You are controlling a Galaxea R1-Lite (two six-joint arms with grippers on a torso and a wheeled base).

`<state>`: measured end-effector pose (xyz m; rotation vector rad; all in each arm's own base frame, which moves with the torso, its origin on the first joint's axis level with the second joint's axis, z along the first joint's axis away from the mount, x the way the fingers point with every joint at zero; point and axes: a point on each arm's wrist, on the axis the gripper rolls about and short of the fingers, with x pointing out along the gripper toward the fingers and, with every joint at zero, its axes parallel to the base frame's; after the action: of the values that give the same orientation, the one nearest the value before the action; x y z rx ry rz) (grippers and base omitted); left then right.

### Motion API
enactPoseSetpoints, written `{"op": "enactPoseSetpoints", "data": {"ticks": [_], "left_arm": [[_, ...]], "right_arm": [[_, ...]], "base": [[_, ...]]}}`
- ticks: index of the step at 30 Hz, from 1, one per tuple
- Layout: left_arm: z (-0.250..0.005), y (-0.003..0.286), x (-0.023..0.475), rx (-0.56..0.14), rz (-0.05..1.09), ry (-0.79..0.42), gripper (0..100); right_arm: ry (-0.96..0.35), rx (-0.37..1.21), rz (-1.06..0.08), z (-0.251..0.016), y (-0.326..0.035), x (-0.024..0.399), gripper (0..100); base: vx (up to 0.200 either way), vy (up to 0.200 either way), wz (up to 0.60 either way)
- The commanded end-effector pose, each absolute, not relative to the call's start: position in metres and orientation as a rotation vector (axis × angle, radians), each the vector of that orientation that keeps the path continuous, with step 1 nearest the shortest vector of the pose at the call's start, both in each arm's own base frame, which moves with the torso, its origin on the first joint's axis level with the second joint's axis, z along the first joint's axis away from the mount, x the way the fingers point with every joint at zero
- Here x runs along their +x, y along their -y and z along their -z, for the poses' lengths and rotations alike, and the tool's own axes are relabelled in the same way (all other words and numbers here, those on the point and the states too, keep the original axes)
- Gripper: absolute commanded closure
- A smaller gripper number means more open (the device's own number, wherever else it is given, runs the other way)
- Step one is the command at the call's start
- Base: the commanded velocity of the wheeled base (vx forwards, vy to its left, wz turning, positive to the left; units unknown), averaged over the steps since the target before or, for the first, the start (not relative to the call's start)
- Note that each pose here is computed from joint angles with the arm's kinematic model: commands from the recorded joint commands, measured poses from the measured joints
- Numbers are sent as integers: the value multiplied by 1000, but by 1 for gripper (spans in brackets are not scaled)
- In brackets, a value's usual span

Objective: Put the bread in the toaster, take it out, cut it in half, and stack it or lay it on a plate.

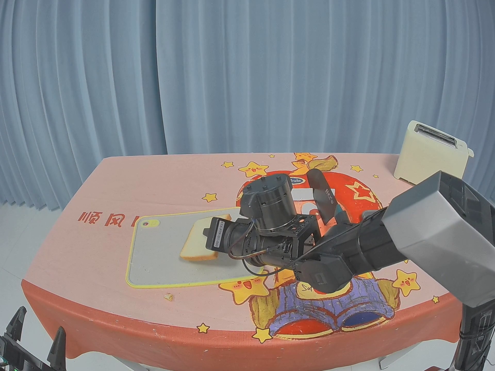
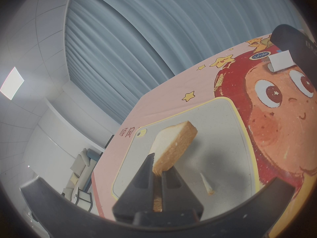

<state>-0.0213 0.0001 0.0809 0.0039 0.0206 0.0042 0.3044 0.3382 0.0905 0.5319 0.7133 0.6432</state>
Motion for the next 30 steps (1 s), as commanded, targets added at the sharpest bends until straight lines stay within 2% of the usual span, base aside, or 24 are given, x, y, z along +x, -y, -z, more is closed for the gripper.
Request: {"op": "enactPoseSetpoints", "data": {"ticks": [1, 6, 7, 18, 27, 30], "left_arm": [[-76, 0, -20, 3, -5, -40, 0], [-76, 0, -20, 3, -5, -40, 0], [-76, 0, -20, 3, -5, -38, 0], [-76, 0, -20, 3, -5, -40, 0], [-76, 0, -20, 5, -5, -38, 0], [-76, 0, -20, 5, -5, -38, 0]], "right_arm": [[-712, 540, -645, -94, -338, 303, 100], [-717, 560, -633, -94, -338, 303, 100], [-717, 560, -629, -93, -338, 303, 0], [-708, 548, -586, -94, -336, 301, 0], [-691, 556, -592, -116, -322, 289, 0], [-723, 532, -577, -121, -317, 284, 0]], "base": [[0, 0, 0], [0, 0, 0], [0, 0, 0], [0, 0, 0], [0, 0, 0], [0, 0, 0]]}}
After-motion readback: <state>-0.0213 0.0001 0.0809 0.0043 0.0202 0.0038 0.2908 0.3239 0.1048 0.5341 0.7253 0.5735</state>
